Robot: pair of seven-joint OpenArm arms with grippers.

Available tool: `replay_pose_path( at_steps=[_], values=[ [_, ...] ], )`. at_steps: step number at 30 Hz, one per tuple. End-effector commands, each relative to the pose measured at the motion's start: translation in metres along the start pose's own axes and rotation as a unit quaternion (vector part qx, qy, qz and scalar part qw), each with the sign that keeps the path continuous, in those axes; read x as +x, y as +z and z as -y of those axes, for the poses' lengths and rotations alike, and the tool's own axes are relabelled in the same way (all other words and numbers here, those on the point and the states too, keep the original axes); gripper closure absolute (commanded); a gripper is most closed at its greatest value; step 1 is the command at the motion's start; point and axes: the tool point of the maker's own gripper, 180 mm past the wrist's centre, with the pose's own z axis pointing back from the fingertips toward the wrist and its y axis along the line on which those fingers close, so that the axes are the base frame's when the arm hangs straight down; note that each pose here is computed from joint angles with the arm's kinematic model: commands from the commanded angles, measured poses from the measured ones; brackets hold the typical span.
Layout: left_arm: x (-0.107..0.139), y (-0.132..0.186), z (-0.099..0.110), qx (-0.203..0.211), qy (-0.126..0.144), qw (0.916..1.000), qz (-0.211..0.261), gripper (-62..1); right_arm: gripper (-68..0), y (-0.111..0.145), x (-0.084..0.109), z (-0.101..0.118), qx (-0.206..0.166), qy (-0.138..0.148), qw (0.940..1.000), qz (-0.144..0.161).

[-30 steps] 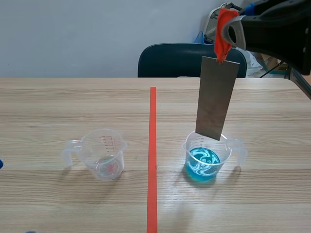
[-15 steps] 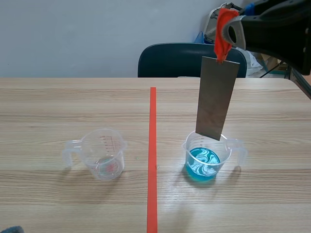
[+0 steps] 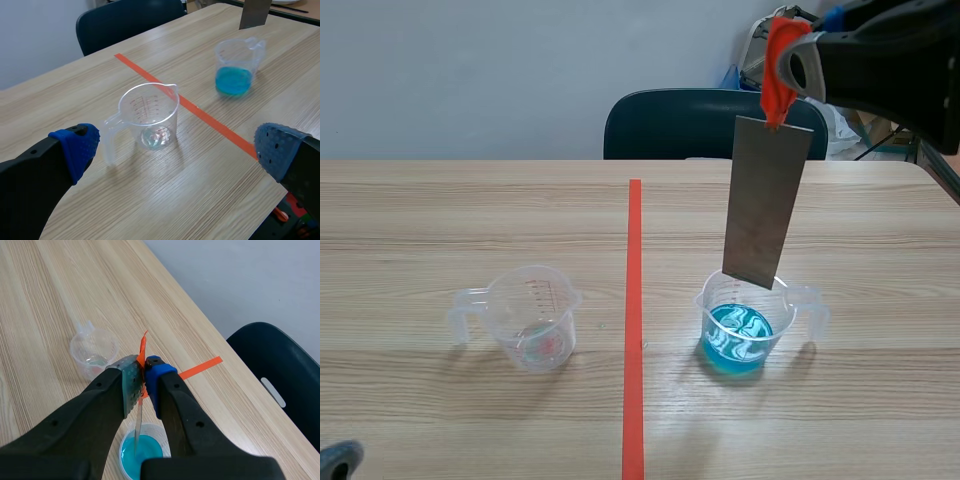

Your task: Do the redox reaction experiment

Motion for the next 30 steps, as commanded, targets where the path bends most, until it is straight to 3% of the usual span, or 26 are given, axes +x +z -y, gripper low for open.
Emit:
replay_pose_path(
  at_steps=[1, 6, 30],
  values=[
    [0.0072, -0.0015, 0.0003, 0.005, 0.0, 0.9999, 0.01, -62.3, -0.6, 0.002, 0.007, 0.002, 0.0, 0.013, 0.9999, 0.009],
    [0.0063, -0.0013, -0.0046, 0.018, -0.013, 0.9997, 0.007, -62.3, -0.6, 0.002, 0.007, 0.002, 0.0, 0.013, 0.9999, 0.009],
    [0.0063, -0.0014, -0.0046, 0.018, -0.013, 0.9997, 0.007, -62.3, -0.6, 0.002, 0.007, 0.002, 0.0, 0.013, 0.9999, 0.009]
  ],
)
